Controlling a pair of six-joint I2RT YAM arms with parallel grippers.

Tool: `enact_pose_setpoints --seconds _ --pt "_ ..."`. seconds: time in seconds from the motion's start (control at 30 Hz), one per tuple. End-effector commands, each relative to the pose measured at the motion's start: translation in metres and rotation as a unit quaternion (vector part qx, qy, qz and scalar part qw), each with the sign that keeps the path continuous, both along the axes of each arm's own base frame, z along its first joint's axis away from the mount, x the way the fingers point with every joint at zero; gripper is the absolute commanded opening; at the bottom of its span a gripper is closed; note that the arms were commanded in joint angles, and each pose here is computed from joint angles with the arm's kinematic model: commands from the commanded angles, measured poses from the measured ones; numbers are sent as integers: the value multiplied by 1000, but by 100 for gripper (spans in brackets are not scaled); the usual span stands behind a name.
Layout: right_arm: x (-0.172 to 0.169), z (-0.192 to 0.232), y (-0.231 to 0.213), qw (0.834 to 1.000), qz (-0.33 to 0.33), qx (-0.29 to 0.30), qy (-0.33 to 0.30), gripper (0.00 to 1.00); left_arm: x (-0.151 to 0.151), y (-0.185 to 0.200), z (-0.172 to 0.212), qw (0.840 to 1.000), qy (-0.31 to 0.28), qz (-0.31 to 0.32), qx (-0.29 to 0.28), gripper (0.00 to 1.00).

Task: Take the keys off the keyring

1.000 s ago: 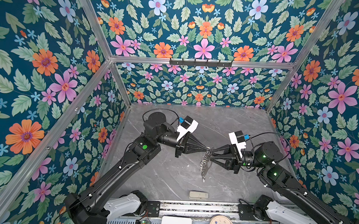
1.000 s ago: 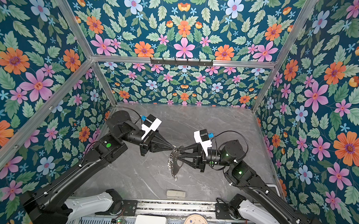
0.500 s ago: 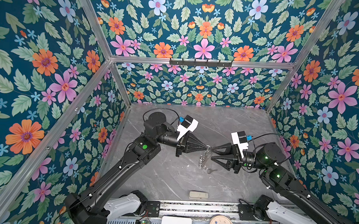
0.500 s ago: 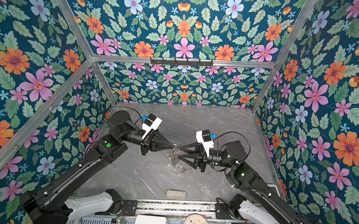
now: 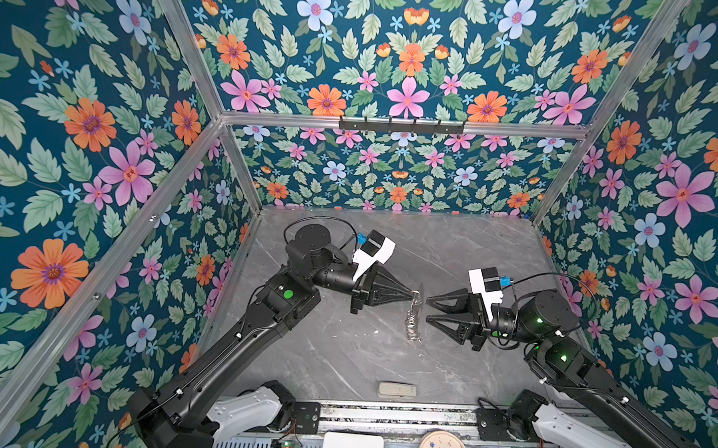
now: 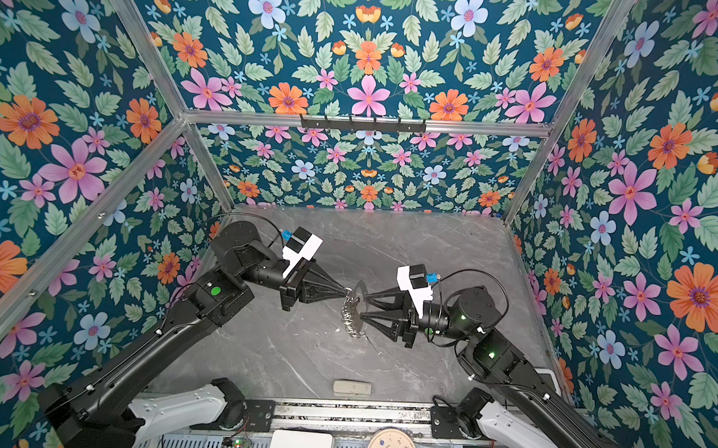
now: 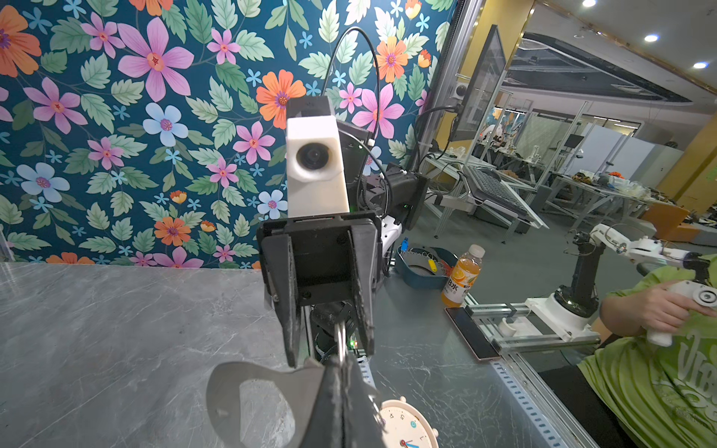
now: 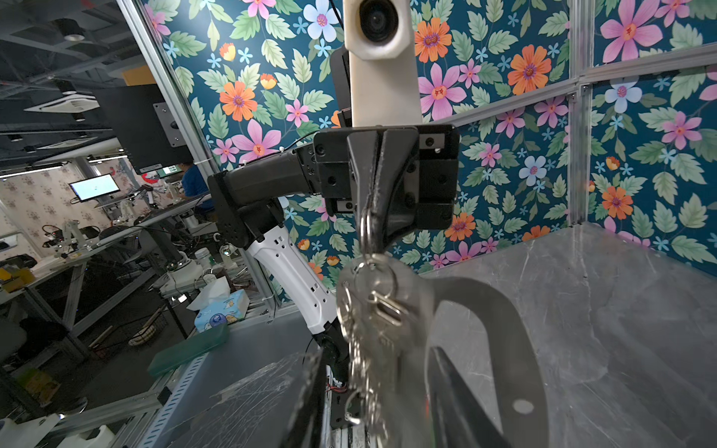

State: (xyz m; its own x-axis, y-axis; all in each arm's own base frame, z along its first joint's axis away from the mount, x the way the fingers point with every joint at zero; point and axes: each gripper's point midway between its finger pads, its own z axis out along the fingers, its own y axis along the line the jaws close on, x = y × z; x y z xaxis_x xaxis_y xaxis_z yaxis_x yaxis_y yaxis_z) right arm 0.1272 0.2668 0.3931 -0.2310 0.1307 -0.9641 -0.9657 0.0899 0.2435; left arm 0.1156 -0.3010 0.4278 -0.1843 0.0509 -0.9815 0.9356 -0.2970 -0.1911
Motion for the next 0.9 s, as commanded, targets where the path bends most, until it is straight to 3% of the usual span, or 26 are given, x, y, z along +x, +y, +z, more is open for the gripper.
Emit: enact_pose_setpoints --seconds 0.0,0.67,0.87 --pt "5 7 2 1000 -8 5 -19 45 -3 2 6 1000 -9 -4 -10 0" --pt "7 10 14 1000 22 5 -16 44 0 0 6 1000 -3 -4 -13 0" --pt "5 13 15 999 30 12 -15 33 2 -1 5 1000 -1 1 -11 0"
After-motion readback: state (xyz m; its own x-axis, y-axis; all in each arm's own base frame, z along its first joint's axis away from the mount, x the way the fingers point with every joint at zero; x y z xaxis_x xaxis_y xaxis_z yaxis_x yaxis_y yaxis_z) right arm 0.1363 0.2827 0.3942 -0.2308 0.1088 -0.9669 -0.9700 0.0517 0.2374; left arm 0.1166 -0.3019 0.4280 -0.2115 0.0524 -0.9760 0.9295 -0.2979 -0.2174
